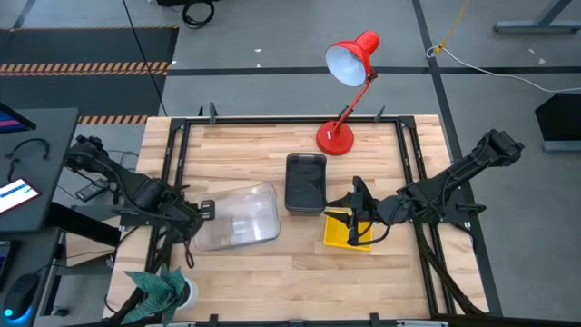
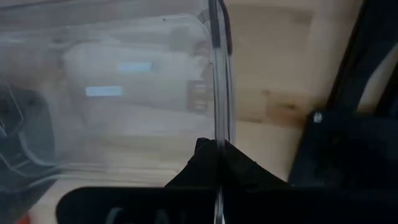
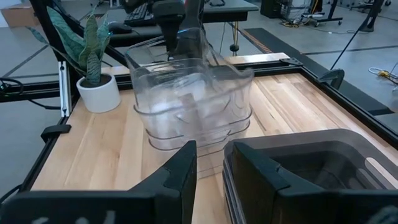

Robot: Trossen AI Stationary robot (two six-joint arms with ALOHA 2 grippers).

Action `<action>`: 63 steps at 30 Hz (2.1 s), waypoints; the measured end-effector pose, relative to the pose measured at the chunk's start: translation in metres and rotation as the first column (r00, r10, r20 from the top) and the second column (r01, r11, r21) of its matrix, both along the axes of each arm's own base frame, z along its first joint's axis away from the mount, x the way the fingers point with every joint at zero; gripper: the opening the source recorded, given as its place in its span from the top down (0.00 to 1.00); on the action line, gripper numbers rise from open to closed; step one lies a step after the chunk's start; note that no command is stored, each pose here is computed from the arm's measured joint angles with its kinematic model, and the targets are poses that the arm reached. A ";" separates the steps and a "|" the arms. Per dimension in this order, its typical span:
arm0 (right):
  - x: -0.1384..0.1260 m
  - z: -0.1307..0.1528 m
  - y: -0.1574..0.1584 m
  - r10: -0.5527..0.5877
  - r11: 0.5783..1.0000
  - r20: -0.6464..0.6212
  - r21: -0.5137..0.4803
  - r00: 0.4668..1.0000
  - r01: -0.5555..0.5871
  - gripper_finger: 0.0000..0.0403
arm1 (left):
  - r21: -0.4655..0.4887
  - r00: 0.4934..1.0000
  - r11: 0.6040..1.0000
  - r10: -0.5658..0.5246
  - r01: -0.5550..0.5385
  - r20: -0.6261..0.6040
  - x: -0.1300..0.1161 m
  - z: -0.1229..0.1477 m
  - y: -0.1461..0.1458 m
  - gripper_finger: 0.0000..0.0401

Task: Stack baskets by color
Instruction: Stack the top transparent bin on the stacked transparent bins, then return to Home Position

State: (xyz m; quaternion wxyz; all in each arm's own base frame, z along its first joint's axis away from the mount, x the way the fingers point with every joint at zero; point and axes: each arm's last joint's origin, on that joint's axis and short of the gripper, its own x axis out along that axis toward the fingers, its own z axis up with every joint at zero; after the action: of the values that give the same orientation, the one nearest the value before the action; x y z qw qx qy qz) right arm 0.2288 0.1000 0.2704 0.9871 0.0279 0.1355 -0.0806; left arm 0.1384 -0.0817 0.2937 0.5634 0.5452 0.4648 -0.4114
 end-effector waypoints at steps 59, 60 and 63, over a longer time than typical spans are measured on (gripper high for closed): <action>-0.076 -0.044 -0.055 0.077 0.997 0.249 -0.025 0.965 -0.073 0.73 | -0.997 -0.006 0.046 0.999 0.063 0.045 -0.023 -0.014 0.053 0.99; -0.079 -0.046 -0.056 0.074 0.997 0.261 -0.013 0.962 -0.073 0.73 | -0.996 -0.015 0.043 0.999 0.076 0.042 -0.023 -0.017 0.054 0.99; -0.089 -0.050 -0.060 0.066 0.997 0.296 0.007 0.953 -0.071 0.73 | -0.995 -0.034 0.039 0.999 0.091 0.036 -0.025 -0.025 0.058 0.99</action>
State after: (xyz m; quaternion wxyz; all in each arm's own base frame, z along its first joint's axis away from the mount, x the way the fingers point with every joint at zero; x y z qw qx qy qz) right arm 0.1399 0.0398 0.2209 0.9982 0.0435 -0.0121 -0.0400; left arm 0.1131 -0.0233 0.2689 0.9907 -0.0227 -0.0308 0.1307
